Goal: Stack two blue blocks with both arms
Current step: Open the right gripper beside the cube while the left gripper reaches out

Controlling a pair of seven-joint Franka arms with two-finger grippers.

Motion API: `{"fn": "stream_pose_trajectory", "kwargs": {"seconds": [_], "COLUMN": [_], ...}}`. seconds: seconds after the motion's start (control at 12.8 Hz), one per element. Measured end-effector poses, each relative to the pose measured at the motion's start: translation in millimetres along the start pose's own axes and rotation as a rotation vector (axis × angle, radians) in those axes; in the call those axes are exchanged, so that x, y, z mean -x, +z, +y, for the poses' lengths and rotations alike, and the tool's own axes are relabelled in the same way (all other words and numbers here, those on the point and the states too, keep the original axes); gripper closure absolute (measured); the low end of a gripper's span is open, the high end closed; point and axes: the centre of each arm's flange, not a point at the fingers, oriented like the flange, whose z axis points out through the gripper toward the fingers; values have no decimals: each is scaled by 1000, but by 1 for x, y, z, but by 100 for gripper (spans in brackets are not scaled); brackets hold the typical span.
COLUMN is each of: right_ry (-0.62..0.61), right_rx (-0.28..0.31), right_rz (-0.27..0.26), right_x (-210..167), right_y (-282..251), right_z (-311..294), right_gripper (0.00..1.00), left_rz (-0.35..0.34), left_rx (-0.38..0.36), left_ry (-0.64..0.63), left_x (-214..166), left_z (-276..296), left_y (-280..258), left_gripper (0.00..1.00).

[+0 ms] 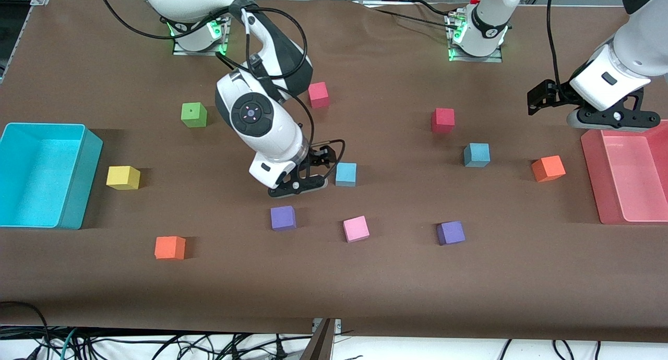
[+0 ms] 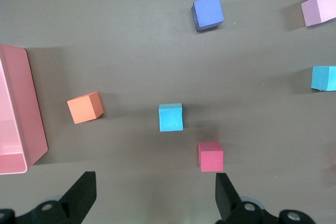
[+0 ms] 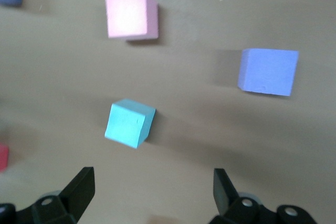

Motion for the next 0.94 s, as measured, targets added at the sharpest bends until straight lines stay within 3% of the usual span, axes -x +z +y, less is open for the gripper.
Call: {"fn": "stream_pose_trajectory", "kwargs": {"seconds": [0.16,0.47,0.7,0.94], "right_ry": [-152,-404,-574,-660], "right_rx": [-19,-108,-227,-351], "right_rz": [12,124,206,274], "right_x": [5,7,11,20], "right_y": [5,35,67,95], "right_z": [3,27,58,70], "right_gripper": [0,0,0,0], "left_rz": [0,-4,-25,-63], "left_rx": [0,0,-1,-3], "left_ry": [0,0,1,-1], "left_x": [0,0,1,-1], "left_z": [0,0,0,0], "left_y": [0,0,7,25], "left_gripper": [0,0,0,0]}}
